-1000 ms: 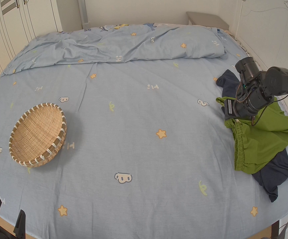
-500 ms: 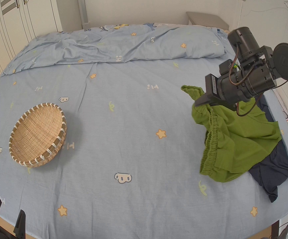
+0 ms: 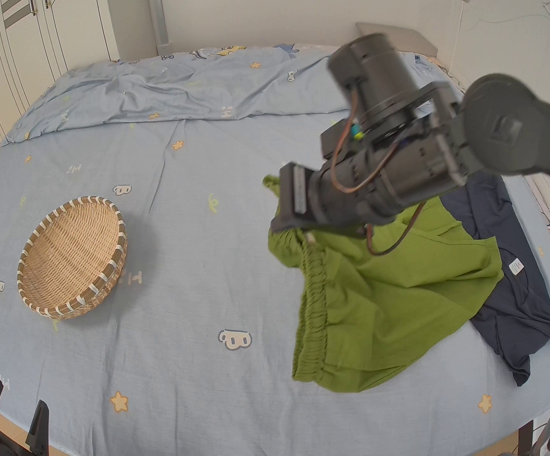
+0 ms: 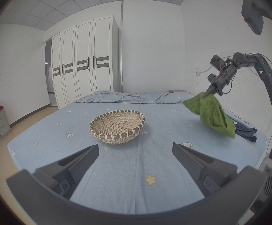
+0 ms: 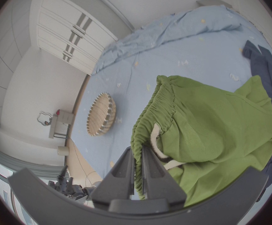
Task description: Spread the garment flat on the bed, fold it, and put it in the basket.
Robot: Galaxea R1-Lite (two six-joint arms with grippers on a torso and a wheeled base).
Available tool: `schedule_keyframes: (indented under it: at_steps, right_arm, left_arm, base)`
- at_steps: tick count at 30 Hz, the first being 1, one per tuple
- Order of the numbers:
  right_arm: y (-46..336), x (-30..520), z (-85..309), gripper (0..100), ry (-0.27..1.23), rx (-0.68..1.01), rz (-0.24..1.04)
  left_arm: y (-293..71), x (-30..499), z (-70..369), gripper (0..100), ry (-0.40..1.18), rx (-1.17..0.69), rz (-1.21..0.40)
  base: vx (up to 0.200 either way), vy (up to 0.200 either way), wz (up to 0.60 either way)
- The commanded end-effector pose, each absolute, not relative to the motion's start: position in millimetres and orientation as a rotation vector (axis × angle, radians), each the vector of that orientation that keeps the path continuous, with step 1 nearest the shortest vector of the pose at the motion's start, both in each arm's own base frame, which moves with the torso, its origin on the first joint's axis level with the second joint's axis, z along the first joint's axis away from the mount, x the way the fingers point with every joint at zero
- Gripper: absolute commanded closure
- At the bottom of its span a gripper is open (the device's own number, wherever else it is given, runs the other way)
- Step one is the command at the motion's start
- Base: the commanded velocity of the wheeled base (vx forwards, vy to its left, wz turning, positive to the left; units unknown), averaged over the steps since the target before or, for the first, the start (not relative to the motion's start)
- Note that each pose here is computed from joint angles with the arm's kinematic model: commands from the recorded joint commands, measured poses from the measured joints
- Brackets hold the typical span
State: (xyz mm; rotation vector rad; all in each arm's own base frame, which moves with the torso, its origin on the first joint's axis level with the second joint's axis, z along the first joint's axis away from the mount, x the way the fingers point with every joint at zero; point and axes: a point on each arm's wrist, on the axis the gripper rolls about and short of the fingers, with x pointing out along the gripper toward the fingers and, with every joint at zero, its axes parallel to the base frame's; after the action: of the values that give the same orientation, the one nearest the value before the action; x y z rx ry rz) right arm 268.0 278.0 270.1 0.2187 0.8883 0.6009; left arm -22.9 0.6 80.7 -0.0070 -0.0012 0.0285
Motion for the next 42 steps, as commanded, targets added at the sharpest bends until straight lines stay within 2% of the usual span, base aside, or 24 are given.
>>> schedule_keyframes:
  at_steps: [1, 11, 12, 22, 26, 27, 29, 32, 34, 35, 37, 39, 41, 42]
  right_arm:
    - [330.9, 268.4, 206.8, 100, 1.018, 0.128, 0.580]
    - [339.5, 265.0, 189.8, 100, 1.088, 0.119, 0.557]
    - [339.5, 265.0, 189.8, 0, 1.088, 0.119, 0.557]
    - [335.1, 268.4, 184.5, 0, 1.115, 0.100, 0.524]
    - [312.4, 278.0, 198.3, 0, 1.118, 0.130, 0.477]
    - [287.5, 279.5, 222.2, 0, 1.099, 0.168, 0.453]
    - [265.9, 281.9, 240.1, 0, 1.081, 0.208, 0.438]
    - [214.7, 284.6, 282.4, 0, 1.018, 0.345, 0.457]
    - [205.8, 283.7, 290.2, 0, 1.002, 0.371, 0.463]
    - [176.4, 276.1, 318.2, 0, 0.929, 0.448, 0.502]
    - [160.5, 272.2, 332.9, 0, 0.871, 0.484, 0.520]
    - [148.1, 269.8, 326.4, 0, 0.867, 0.491, 0.507]
    - [142.3, 269.9, 312.1, 0, 0.872, 0.496, 0.488]
    - [142.3, 269.9, 312.1, 0, 0.872, 0.496, 0.488]
  left_arm:
    - [0.7, -22.8, 75.5, 0, 0.000, -0.008, 0.029]
    - [0.7, -22.8, 75.5, 0, 0.000, -0.008, 0.029]
    - [0.7, -22.8, 75.5, 0, 0.000, -0.008, 0.029]
    - [0.7, -22.9, 76.1, 0, -0.003, -0.008, 0.029]
    - [0.4, -22.8, 75.6, 0, -0.001, 0.011, 0.026]
    - [0.2, -22.8, 75.8, 0, -0.003, 0.046, 0.017]
    - [-0.1, -22.8, 75.8, 0, -0.003, 0.066, -0.001]
    - [-0.5, -22.8, 75.3, 0, 0.001, 0.023, -0.021]
    - [-0.5, -22.9, 75.7, 0, 0.000, 0.017, -0.021]
    - [-0.6, -22.9, 75.7, 0, 0.000, 0.025, -0.026]
    - [-0.6, -22.9, 75.7, 0, 0.000, 0.021, -0.025]
    - [-0.4, -22.9, 77.3, 0, -0.016, 0.031, -0.017]
    - [-0.5, -33.4, 110.6, 0, -0.163, 0.005, -0.024]
    - [-0.5, -33.4, 110.6, 0, -0.163, 0.005, -0.024]
  base:
    - [0.000, 0.000, 0.00]
    - [0.000, 0.000, 0.00]
    - [0.000, 0.000, 0.00]
    - [0.000, 0.000, 0.00]
    - [0.000, 0.000, 0.00]
    - [0.000, 0.000, 0.00]
    - [0.000, 0.000, 0.00]
    - [0.000, 0.000, 0.00]
    - [0.000, 0.000, 0.00]
    - [0.000, 0.000, 0.00]
    - [0.000, 0.000, 0.00]
    - [0.000, 0.000, 0.00]
    - [0.000, 0.000, 0.00]
    - [0.000, 0.000, 0.00]
